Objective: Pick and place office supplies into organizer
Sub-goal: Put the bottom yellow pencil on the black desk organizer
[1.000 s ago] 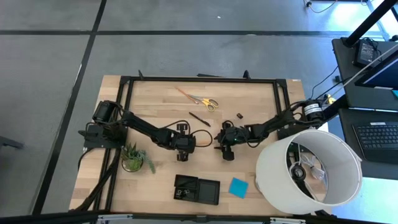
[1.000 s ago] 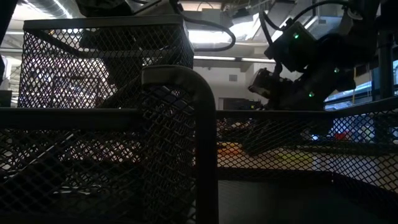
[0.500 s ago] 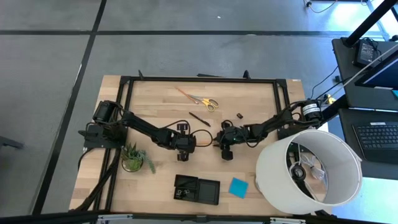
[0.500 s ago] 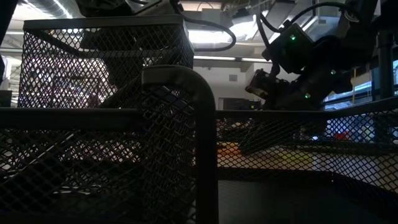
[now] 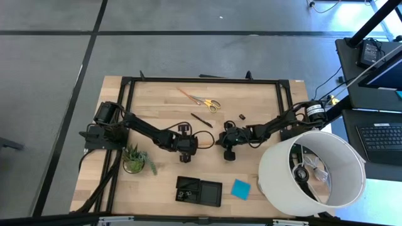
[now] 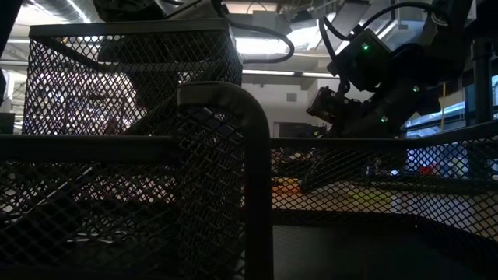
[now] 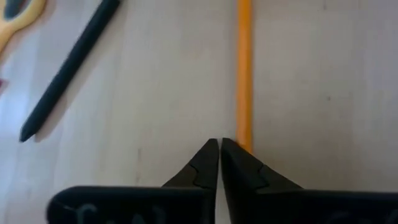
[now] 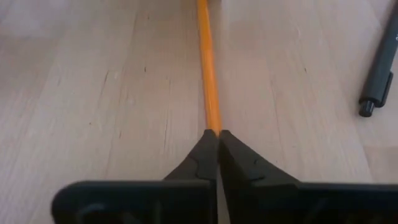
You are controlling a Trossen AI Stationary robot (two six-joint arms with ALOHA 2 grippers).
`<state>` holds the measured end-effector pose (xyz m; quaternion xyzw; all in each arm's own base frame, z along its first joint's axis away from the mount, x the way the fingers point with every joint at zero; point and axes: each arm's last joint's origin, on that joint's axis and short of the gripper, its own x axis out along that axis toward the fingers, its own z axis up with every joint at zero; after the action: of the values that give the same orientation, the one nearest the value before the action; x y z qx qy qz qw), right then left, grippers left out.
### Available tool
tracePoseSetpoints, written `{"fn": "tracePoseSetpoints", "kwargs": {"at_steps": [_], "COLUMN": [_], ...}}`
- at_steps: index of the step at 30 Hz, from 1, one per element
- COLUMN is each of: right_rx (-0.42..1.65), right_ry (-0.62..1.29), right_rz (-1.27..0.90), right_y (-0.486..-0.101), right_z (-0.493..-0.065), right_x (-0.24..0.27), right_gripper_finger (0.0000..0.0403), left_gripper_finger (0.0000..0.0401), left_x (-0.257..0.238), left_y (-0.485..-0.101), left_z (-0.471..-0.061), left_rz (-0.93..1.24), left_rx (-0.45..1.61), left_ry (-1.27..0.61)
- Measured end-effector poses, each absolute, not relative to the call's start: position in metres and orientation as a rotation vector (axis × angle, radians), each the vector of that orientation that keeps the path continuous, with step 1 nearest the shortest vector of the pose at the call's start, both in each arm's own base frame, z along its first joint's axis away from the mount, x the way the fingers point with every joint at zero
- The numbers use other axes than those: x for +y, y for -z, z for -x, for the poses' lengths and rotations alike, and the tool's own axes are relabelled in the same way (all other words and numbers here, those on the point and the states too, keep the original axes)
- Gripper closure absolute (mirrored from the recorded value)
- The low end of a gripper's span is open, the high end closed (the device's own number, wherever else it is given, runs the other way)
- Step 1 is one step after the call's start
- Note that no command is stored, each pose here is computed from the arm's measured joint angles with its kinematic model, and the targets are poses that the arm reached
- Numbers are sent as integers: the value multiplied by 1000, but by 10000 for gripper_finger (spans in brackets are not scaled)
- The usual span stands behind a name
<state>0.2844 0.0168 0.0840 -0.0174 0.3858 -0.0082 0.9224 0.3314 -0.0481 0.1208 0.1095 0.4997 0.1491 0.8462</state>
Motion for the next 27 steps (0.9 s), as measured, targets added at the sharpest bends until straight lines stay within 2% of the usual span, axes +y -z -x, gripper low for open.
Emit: {"fn": "tracePoseSetpoints", "kwargs": {"at_steps": [13, 19, 27], "right_rx": [798, 799, 799], "right_ry": [20, 9, 8], "right_rz": [13, 6, 3], "right_y": [-84, -84, -84], "right_z": [-284, -284, -284], "right_x": [17, 17, 18], "right_gripper_finger": [401, 402, 403], "left_gripper_finger": [284, 263, 252], "left_x": [-50, -51, -50], "left_y": [-131, -131, -134], "left_z": [-331, -331, -331], "left_rz": [-179, -148, -132], "left_rx": [1033, 1037, 1014], "left_ry": [-264, -237, -294]}}
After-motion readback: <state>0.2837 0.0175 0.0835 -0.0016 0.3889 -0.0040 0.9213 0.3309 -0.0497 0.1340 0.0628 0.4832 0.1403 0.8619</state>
